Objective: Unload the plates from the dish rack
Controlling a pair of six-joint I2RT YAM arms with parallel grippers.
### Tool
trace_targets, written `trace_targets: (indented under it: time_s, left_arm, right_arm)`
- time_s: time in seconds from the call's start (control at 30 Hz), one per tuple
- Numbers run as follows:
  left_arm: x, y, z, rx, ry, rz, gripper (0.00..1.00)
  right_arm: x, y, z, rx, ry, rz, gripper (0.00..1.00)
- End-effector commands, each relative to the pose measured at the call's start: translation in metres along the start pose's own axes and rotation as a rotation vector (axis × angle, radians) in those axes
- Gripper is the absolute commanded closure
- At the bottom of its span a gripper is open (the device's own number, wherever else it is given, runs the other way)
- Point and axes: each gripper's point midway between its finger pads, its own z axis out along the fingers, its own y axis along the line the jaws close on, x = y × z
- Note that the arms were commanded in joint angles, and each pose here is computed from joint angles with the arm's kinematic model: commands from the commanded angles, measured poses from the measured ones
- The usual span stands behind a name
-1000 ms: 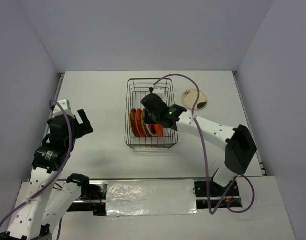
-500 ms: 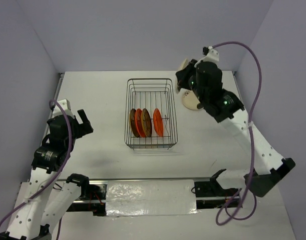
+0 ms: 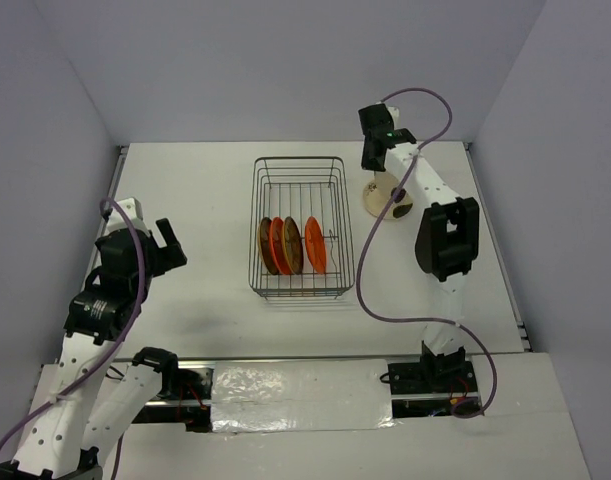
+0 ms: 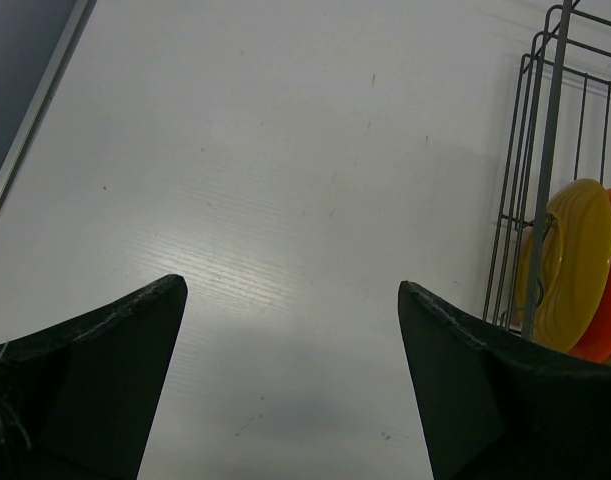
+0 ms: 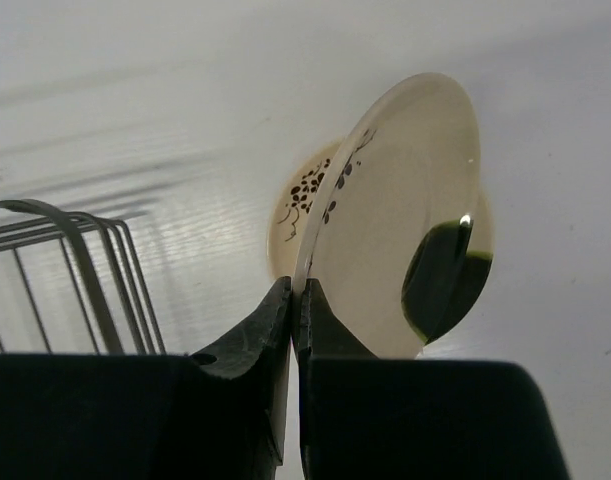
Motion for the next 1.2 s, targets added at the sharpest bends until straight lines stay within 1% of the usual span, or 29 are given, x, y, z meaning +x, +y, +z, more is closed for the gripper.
trace_targets:
  time_s: [0.0, 0.03, 0.07, 0.1, 0.13, 0.23, 0.27, 0.33, 0.37, 0.4, 0.43, 0.47, 0.5, 0.53, 0.57, 0.6, 0.63, 0.67, 0.7, 0.73, 0.8, 0.83, 0.87, 0.9, 0.97, 1.1, 1.17]
  left_arm:
    - [-0.006, -0.003, 0.001, 0.007, -0.021, 0.0, 0.01]
    - [-0.005, -0.003, 0.002, 0.009, -0.017, 0.004, 0.0]
    - [-0.005, -0.003, 0.002, 0.008, -0.018, 0.004, 0.01]
    - [-0.005, -0.003, 0.002, 0.009, -0.016, 0.004, 0.01]
    - [-0.005, -0.003, 0.002, 0.009, -0.016, 0.004, 0.01]
    - [-0.004, -0.004, 0.002, 0.012, -0.013, 0.006, 0.01]
    - [-0.005, -0.004, 0.002, 0.013, -0.014, 0.006, 0.0]
    - [-0.005, -0.004, 0.002, 0.013, -0.017, 0.005, 0.01]
    - [-0.005, -0.004, 0.001, 0.012, -0.019, 0.002, 0.0]
    - [-0.006, -0.004, 0.001, 0.012, -0.021, 0.002, 0.01]
    - [-0.005, -0.004, 0.001, 0.012, -0.019, 0.003, 0.01]
    - [-0.006, -0.004, 0.001, 0.012, -0.021, 0.002, 0.01]
    - [-0.006, -0.003, 0.001, 0.01, -0.023, 0.001, 0.0]
    - [-0.006, -0.003, 0.001, 0.008, -0.024, 0.0, 0.01]
    - [-0.006, -0.003, 0.001, 0.007, -0.023, -0.001, 0.01]
    - [-0.006, -0.002, 0.001, 0.005, -0.023, -0.001, 0.0]
    - [-0.006, -0.002, 0.001, 0.003, -0.022, -0.001, 0.0]
    - [-0.006, -0.002, 0.001, 0.002, -0.023, -0.001, 0.0]
    - [-0.006, -0.002, 0.001, 0.003, -0.021, 0.0, 0.01]
    - [-0.005, -0.003, 0.002, 0.005, -0.019, 0.002, 0.0]
    - [-0.005, -0.002, 0.002, 0.002, -0.017, 0.002, 0.0]
    - [-0.005, -0.002, 0.002, 0.002, -0.017, 0.002, 0.0]
    - [-0.005, -0.001, 0.002, -0.003, -0.019, 0.0, 0.0]
    - [-0.005, -0.001, 0.001, -0.002, -0.021, -0.002, 0.01]
    - [-0.006, -0.001, 0.0, 0.0, -0.024, -0.002, 0.0]
    - [-0.006, -0.001, 0.0, 0.001, -0.026, -0.003, 0.0]
    - [-0.006, -0.002, 0.0, 0.006, -0.026, -0.002, 0.01]
  right_arm:
    - [-0.018, -0.004, -0.009, 0.038, -0.026, -0.005, 0.98]
    - [-0.011, -0.006, -0.005, 0.055, -0.012, 0.002, 0.97]
    - [-0.009, -0.005, -0.003, 0.053, -0.011, 0.018, 0.95]
    - [0.0, -0.007, 0.001, 0.052, 0.005, 0.017, 0.9]
    - [-0.003, -0.002, -0.003, 0.025, -0.003, 0.026, 0.64]
    - [-0.001, -0.001, -0.01, 0.001, 0.001, 0.04, 0.23]
    - [-0.005, -0.002, -0.021, -0.008, -0.003, 0.046, 0.19]
    - [-0.016, -0.002, -0.038, -0.031, -0.027, 0.064, 0.16]
    - [-0.02, 0.002, -0.05, -0.05, -0.041, 0.068, 0.16]
    - [-0.029, 0.004, -0.076, -0.096, -0.076, 0.081, 0.16]
    - [-0.031, 0.012, -0.093, -0.138, -0.099, 0.076, 0.17]
    - [-0.034, 0.038, -0.116, -0.23, -0.152, 0.056, 0.17]
    - [-0.023, 0.049, -0.143, -0.323, -0.154, 0.036, 0.18]
    - [-0.017, 0.062, -0.158, -0.386, -0.158, 0.031, 0.2]
    - [0.012, 0.083, -0.168, -0.45, -0.11, -0.01, 0.21]
    - [0.021, 0.093, -0.189, -0.521, -0.106, -0.019, 0.23]
    - [0.03, 0.105, -0.199, -0.566, -0.105, -0.01, 0.28]
    - [0.056, 0.11, -0.196, -0.576, -0.065, -0.026, 0.3]
    - [0.068, 0.121, -0.214, -0.621, -0.061, -0.016, 0.35]
    - [0.083, 0.125, -0.21, -0.618, -0.053, -0.02, 0.36]
    - [0.1, 0.133, -0.218, -0.614, -0.041, -0.016, 0.39]
    - [0.104, 0.129, -0.213, -0.567, -0.053, -0.009, 0.41]
    - [0.115, 0.131, -0.208, -0.555, -0.047, -0.009, 0.43]
    - [0.119, 0.132, -0.206, -0.555, -0.041, 0.006, 0.47]
    - [0.131, 0.138, -0.199, -0.538, -0.024, -0.003, 0.51]
    - [0.156, 0.142, -0.175, -0.485, 0.043, -0.033, 0.53]
    - [0.171, 0.147, -0.166, -0.484, 0.079, -0.052, 0.56]
